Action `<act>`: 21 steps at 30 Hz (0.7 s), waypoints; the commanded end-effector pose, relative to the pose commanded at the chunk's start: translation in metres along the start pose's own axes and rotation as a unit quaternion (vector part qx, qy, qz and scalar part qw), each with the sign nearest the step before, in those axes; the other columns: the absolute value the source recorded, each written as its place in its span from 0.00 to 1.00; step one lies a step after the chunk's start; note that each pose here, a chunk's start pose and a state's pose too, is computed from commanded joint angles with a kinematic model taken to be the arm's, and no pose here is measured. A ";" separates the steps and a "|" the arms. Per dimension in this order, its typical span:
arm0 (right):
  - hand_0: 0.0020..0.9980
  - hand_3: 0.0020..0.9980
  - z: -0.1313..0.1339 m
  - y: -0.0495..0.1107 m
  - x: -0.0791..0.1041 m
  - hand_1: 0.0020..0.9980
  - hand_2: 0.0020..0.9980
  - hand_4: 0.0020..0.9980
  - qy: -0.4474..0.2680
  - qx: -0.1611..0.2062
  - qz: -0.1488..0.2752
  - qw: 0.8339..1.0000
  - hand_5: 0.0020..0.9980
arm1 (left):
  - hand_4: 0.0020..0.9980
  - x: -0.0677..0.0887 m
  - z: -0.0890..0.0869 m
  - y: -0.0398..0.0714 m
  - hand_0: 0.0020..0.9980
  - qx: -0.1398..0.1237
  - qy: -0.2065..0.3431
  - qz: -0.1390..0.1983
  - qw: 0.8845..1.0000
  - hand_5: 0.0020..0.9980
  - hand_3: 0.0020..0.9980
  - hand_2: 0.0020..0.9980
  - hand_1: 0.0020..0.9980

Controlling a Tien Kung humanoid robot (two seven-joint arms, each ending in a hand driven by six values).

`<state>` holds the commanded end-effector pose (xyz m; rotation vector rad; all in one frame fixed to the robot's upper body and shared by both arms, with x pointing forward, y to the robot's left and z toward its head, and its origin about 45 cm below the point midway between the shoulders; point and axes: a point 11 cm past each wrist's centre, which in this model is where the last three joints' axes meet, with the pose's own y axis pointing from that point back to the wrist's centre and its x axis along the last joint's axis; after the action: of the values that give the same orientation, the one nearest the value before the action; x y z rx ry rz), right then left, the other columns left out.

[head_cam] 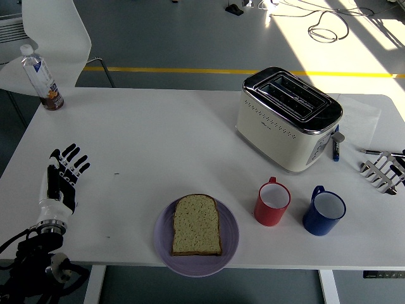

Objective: Push plate across desktop,pick up the break from the machine,place the break in the plate

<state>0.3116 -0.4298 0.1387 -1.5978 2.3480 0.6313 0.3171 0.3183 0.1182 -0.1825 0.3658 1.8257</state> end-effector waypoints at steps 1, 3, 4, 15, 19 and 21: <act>0.76 0.73 0.000 0.000 0.001 0.73 0.74 0.53 0.000 0.000 0.001 1.000 0.48 | 0.51 0.000 0.001 0.000 0.73 0.003 -0.001 0.000 1.000 1.00 0.75 0.84 0.75; 0.76 0.73 0.001 0.000 0.001 0.73 0.74 0.53 0.001 -0.001 0.001 1.000 0.48 | 0.51 0.001 0.002 -0.001 0.73 0.005 -0.001 0.000 1.000 1.00 0.75 0.84 0.75; 0.76 0.73 0.001 0.001 0.001 0.73 0.74 0.53 0.002 -0.002 0.000 1.000 0.48 | 0.51 0.002 0.002 -0.001 0.73 0.009 -0.003 0.000 1.000 1.00 0.75 0.84 0.75; 0.76 0.72 0.001 0.002 0.003 0.72 0.72 0.53 0.000 -0.002 -0.004 1.000 0.51 | 0.51 -0.002 -0.003 0.001 0.74 0.021 0.001 -0.010 1.000 1.00 0.74 0.83 0.75; 0.76 0.72 -0.001 0.002 0.003 0.72 0.72 0.53 0.000 0.001 -0.005 1.000 0.51 | 0.50 -0.003 -0.005 0.002 0.74 0.023 -0.001 -0.013 1.000 1.00 0.73 0.83 0.75; 0.76 0.72 -0.001 0.003 0.005 0.72 0.72 0.53 0.001 0.001 -0.003 1.000 0.51 | 0.50 -0.004 -0.006 0.002 0.74 0.024 -0.002 -0.014 1.000 1.00 0.73 0.83 0.75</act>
<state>0.3069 -0.4335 0.1385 -1.6042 2.3429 0.6256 0.3158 0.3124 0.1141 -0.1505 0.4030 1.7868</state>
